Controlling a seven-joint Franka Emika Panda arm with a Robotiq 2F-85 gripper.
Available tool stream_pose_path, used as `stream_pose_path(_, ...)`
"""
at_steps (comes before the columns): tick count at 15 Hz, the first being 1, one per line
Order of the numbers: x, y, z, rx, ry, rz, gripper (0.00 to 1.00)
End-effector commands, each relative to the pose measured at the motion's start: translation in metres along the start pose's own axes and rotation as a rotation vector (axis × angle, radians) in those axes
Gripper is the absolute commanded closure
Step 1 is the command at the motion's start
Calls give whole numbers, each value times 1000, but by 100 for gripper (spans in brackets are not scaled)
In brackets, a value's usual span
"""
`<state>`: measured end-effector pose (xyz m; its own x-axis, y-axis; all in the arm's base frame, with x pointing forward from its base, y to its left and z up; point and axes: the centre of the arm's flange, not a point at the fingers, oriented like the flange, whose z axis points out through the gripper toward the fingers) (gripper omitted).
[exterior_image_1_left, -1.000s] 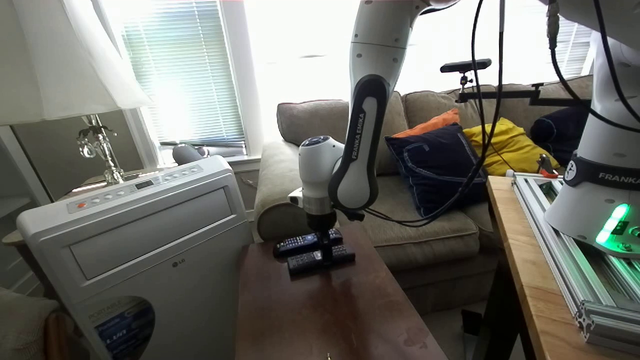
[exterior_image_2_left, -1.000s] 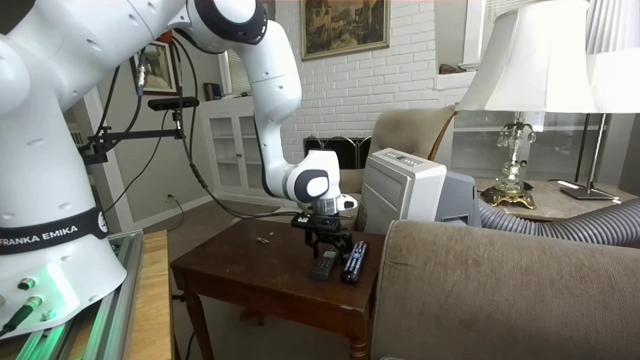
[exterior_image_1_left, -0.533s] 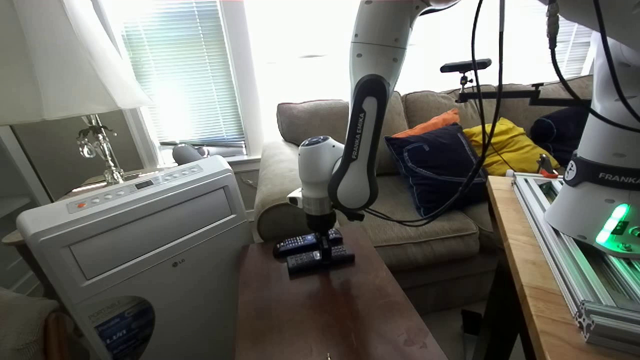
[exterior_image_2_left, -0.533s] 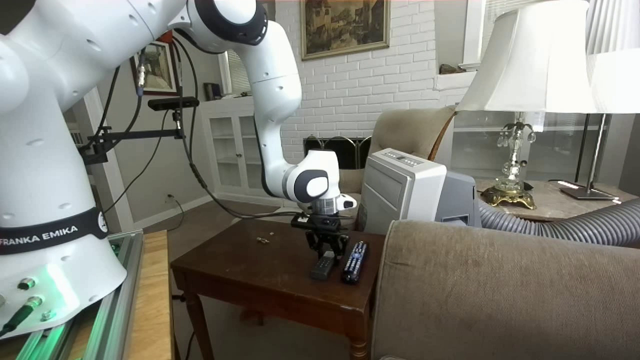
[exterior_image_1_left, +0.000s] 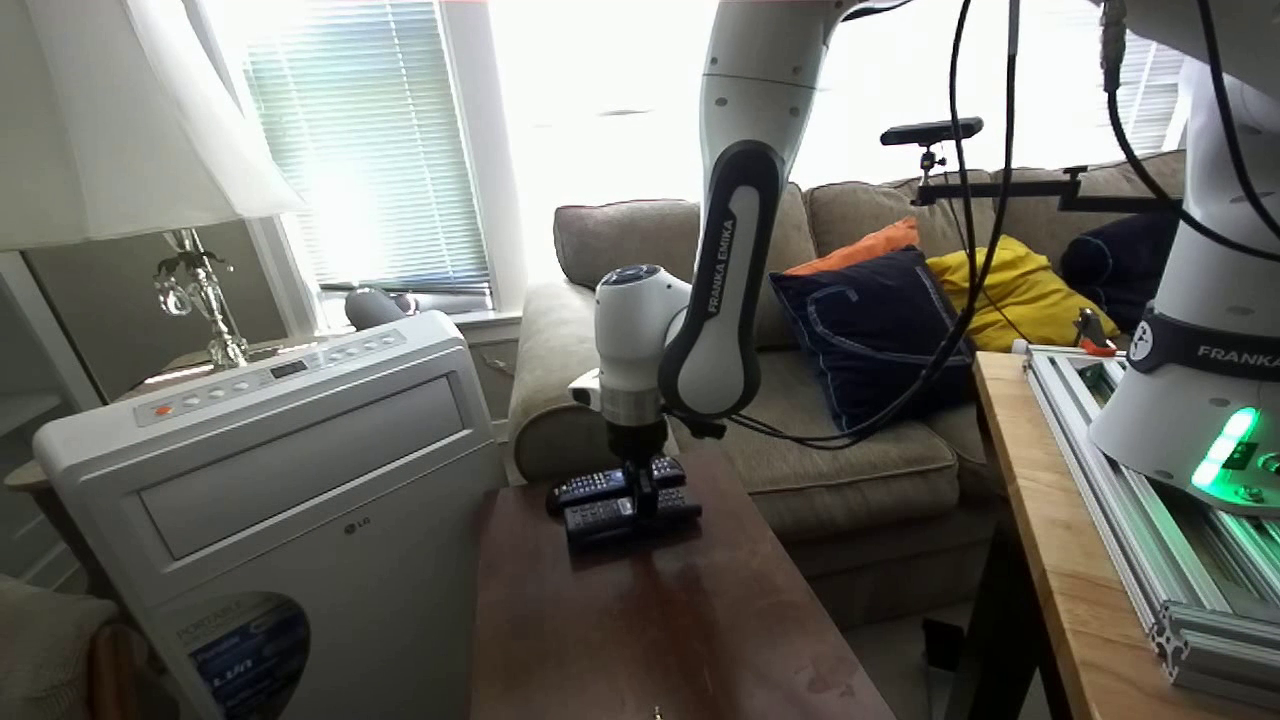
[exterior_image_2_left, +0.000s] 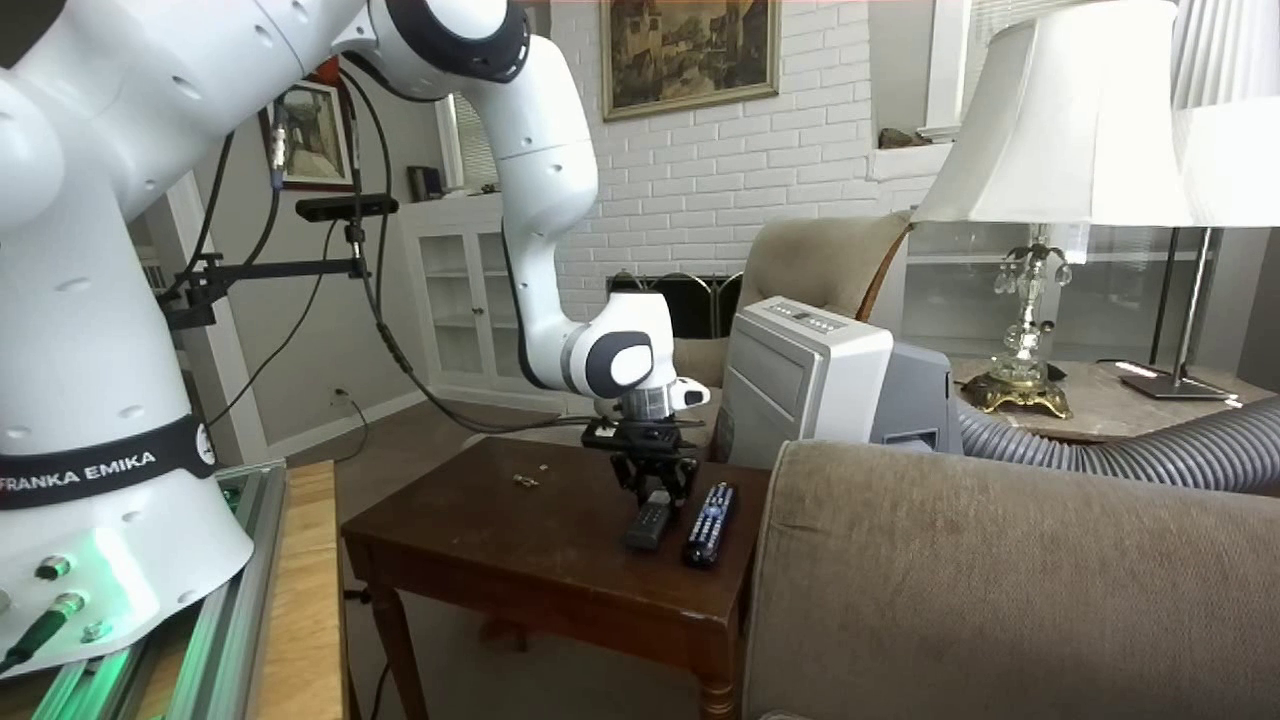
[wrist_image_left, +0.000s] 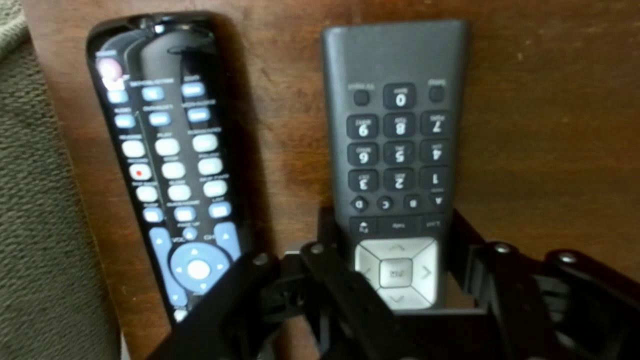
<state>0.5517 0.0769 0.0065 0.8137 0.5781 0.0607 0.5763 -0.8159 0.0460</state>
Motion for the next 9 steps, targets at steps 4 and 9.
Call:
stream_pose_path(4, -9, 53, -112, -84, 113, 71, 71)
stream_pose_path(9, 3, 123, -164, -181, 191, 221, 71)
